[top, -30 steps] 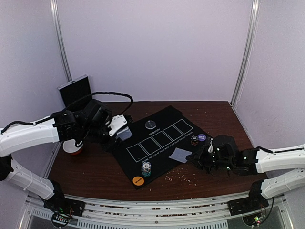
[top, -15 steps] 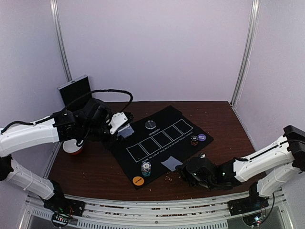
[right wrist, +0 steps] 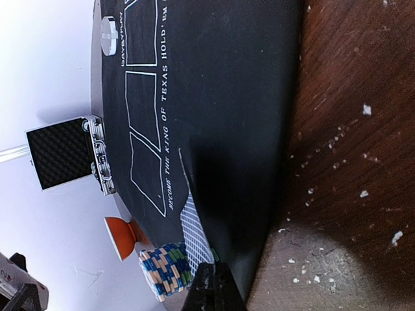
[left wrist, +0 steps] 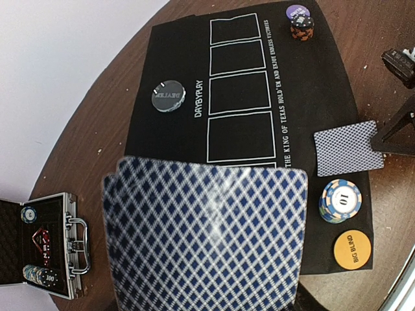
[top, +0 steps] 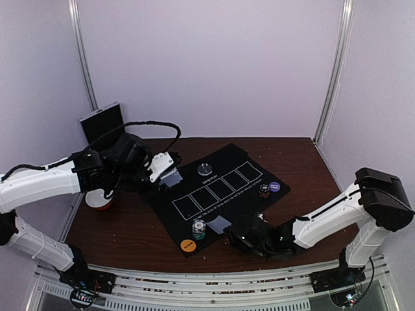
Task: Distribute texas hold em gaming equipment
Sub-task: Distribute the poker card in the big blind area.
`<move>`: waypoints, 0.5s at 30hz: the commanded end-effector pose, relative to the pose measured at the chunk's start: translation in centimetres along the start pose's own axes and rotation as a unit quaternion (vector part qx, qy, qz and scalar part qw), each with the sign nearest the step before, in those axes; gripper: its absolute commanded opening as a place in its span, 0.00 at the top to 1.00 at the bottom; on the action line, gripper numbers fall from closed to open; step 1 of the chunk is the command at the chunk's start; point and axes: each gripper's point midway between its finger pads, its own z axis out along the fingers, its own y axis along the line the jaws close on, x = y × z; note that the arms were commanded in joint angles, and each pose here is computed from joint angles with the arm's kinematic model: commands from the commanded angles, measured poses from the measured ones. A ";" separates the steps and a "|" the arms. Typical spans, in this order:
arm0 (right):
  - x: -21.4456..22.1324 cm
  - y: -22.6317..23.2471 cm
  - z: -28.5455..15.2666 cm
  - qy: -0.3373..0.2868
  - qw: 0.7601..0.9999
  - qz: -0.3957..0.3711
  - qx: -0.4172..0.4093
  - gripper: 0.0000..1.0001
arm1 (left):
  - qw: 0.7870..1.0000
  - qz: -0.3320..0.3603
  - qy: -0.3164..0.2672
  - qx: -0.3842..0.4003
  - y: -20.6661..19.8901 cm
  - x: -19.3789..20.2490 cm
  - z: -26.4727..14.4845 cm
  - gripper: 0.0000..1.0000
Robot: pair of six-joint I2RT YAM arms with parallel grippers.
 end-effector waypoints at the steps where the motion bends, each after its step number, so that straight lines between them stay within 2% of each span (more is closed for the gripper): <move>1: 0.3 1.0 0.3 -0.010 1.000 0.005 -0.008 1.00 | 0.999 -0.013 -0.039 -0.007 0.7 -1.9 -0.6 0.45; 9: 1.4 -1.4 0.5 0.022 0.999 0.026 0.031 0.98 | 0.999 -0.005 -0.032 -0.007 0.5 -1.7 -0.2 0.45; 15: 1.2 -0.7 -0.3 0.024 0.999 0.016 0.029 0.69 | 1.000 -0.001 -0.030 -0.010 0.6 -1.5 -0.2 0.45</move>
